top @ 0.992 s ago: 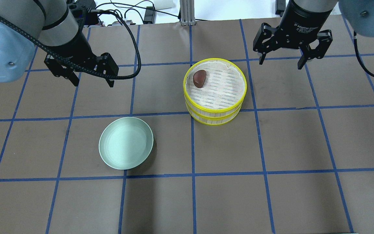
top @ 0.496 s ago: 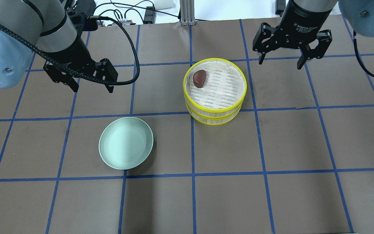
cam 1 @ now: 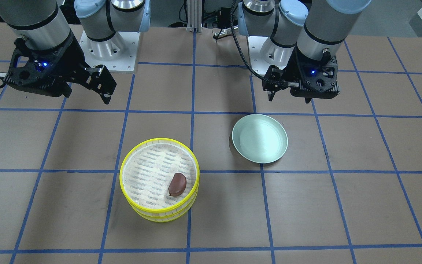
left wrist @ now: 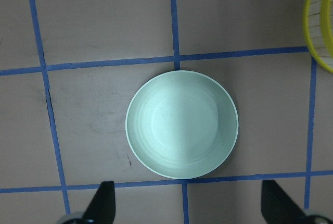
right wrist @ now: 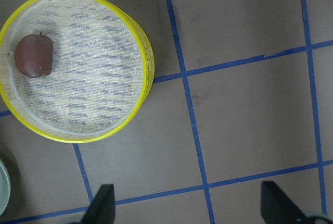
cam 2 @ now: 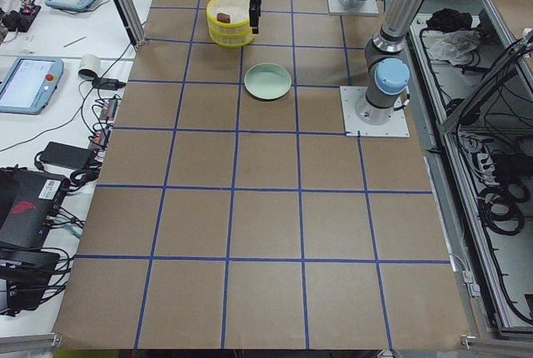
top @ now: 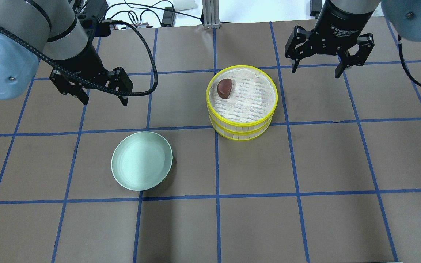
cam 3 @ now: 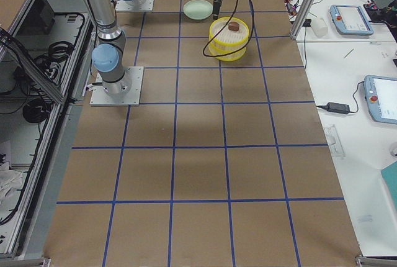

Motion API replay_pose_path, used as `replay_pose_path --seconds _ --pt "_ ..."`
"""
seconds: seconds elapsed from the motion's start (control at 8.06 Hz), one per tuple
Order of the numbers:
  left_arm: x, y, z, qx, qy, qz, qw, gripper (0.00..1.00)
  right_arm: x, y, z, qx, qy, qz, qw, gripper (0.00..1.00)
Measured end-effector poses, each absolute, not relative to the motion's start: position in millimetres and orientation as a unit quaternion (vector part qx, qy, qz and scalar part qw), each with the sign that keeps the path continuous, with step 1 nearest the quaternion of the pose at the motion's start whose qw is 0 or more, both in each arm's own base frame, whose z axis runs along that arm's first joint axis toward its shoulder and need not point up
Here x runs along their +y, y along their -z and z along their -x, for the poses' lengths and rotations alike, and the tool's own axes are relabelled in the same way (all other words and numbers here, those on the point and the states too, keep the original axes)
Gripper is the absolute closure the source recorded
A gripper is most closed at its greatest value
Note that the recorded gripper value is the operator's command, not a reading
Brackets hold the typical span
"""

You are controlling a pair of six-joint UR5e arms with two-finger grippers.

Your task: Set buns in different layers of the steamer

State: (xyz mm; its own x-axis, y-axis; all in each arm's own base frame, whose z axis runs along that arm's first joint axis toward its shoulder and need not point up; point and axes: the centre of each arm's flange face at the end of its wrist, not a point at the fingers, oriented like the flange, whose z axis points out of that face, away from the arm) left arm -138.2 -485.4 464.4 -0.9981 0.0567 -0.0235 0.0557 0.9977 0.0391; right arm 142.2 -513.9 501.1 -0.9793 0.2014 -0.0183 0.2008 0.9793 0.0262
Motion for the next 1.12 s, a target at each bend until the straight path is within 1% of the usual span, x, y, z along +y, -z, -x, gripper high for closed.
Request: replay_pose_path --seconds 1.12 --pt "-480 -476 138 1.000 -0.003 -0.027 0.011 0.00 -514 -501 -142 0.995 -0.014 -0.101 0.010 0.00"
